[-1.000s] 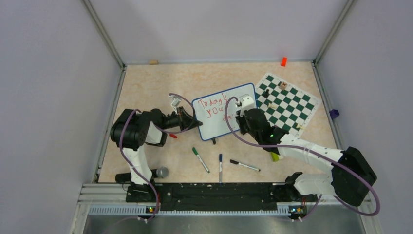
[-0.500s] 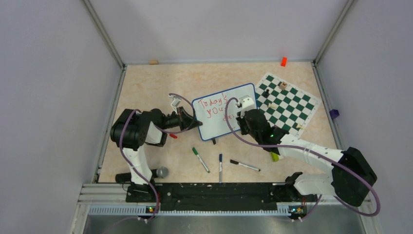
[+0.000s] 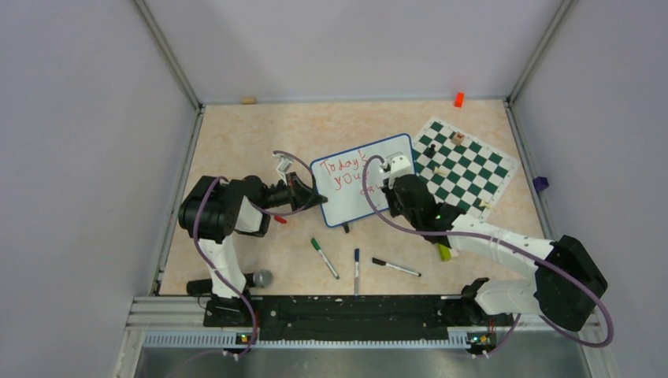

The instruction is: Write a sentence on the whiteboard

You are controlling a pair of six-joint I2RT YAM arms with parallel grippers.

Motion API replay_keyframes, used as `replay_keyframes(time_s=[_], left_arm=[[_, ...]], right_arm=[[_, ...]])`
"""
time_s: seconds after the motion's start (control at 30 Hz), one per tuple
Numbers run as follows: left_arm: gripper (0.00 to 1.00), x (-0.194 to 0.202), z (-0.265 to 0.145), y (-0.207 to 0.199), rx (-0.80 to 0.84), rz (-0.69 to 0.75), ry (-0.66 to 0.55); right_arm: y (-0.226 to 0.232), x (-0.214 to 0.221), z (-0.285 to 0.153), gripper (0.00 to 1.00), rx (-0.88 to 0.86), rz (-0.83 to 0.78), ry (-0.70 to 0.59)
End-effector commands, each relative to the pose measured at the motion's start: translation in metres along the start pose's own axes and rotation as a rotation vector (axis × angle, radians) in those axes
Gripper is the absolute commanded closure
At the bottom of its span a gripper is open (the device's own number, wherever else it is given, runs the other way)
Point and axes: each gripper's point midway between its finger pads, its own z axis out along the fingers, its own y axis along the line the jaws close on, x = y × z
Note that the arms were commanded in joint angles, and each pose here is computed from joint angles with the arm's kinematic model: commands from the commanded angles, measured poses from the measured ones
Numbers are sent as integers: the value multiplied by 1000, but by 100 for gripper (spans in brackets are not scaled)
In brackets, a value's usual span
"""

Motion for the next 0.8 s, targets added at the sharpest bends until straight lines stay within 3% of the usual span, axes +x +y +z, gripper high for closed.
replay_keyframes(time_s=[0.0,0.37,0.77], left_arm=[[100,-8,2,-15,73,143,-1],[100,-7,2,-15,73,142,0],[100,-8,2,-15,73,143,-1]], right_arm=[[-2,-32,1,100,31,16,-71],[1,-38,4,100,22,7,-76],[1,-5,0,100,5,3,11]])
